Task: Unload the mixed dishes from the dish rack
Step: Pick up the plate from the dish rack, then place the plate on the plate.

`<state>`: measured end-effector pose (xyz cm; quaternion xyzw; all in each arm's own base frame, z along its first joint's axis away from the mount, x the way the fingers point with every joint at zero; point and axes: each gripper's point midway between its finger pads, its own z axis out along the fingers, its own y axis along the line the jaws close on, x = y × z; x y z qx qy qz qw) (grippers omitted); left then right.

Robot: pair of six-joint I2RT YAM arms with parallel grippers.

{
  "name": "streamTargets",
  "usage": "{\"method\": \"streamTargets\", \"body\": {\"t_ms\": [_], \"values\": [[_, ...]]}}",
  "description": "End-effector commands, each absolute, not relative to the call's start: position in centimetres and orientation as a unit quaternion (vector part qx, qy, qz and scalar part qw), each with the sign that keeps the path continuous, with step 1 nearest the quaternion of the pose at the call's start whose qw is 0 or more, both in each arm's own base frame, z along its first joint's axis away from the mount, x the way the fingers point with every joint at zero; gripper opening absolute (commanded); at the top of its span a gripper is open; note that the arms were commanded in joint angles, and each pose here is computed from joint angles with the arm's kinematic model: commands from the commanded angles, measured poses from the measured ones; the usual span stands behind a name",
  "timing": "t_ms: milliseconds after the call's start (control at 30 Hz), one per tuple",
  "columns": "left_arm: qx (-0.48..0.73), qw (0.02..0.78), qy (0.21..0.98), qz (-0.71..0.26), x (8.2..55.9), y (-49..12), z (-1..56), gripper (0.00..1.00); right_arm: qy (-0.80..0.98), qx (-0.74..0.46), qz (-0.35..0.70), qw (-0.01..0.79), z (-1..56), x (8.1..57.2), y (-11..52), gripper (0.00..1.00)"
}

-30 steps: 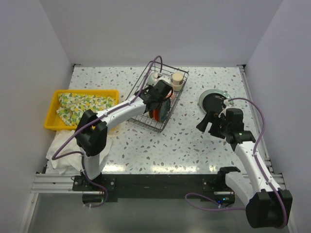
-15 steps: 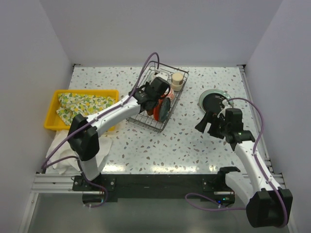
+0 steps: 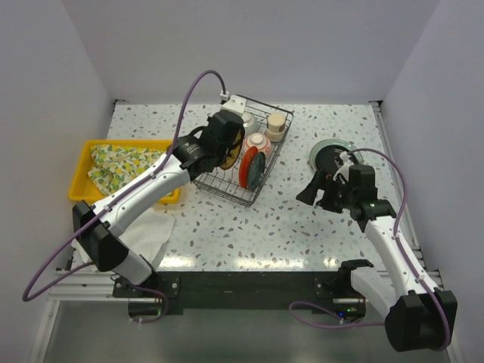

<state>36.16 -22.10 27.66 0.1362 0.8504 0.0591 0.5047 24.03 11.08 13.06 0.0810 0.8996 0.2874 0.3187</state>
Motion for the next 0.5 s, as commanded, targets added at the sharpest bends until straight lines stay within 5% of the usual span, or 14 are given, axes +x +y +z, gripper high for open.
{"method": "streamTargets", "body": {"t_ms": [0,467], "values": [[0.133,0.532,0.836,-0.021,35.4,-23.6,30.3,0.0,0.866,0.048,0.361,0.343,16.7,25.3,13.7,0.92],[0.09,0.515,0.814,-0.253,32.6,-29.8,29.5,0.0,0.78,0.04,0.481,0.397,22.3,27.8,16.7,0.89]]}}
